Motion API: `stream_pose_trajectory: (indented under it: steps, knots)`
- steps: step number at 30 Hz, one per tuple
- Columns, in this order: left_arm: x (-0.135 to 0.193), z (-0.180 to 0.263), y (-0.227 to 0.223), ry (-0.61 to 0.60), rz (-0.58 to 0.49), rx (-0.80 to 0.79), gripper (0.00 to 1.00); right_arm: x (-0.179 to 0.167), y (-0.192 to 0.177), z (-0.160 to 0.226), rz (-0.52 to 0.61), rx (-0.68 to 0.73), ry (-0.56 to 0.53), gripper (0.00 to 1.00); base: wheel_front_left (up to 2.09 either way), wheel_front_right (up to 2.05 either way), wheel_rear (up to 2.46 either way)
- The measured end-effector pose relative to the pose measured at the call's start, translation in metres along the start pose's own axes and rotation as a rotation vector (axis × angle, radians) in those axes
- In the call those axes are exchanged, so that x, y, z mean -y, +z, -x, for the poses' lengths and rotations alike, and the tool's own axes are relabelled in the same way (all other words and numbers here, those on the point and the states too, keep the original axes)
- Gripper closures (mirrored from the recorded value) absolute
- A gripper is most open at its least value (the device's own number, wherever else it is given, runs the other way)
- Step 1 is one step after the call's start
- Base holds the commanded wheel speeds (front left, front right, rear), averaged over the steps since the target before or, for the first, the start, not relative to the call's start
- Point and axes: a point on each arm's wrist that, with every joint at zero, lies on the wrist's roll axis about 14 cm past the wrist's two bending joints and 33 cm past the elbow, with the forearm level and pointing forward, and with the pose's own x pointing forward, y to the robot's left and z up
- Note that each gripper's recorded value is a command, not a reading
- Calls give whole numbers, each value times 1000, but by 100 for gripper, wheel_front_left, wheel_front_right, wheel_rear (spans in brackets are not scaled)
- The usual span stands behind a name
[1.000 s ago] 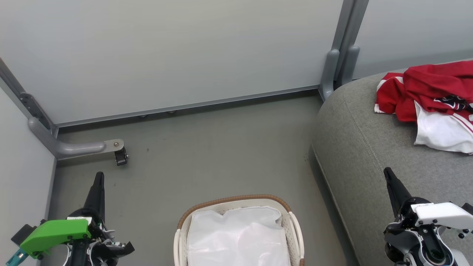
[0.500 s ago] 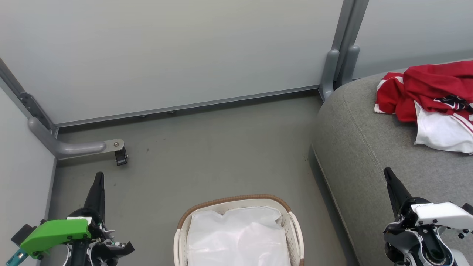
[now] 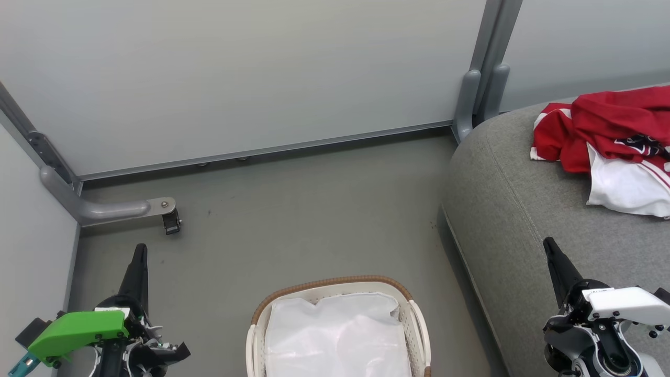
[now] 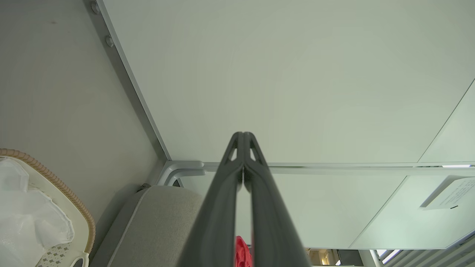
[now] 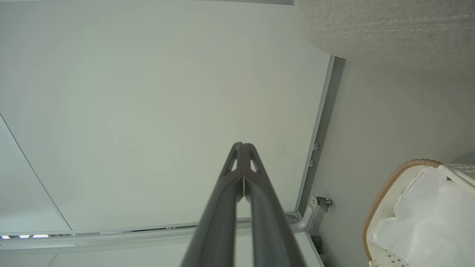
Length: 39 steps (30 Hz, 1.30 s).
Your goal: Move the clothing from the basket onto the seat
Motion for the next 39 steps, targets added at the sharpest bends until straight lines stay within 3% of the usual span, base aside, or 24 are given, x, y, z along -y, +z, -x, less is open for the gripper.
stream_pose_trajectory:
  steps: [39]
  knots:
    - [0,0,0,0,0,0,100,0,0,0,-1,2,0,100,0,0,0]
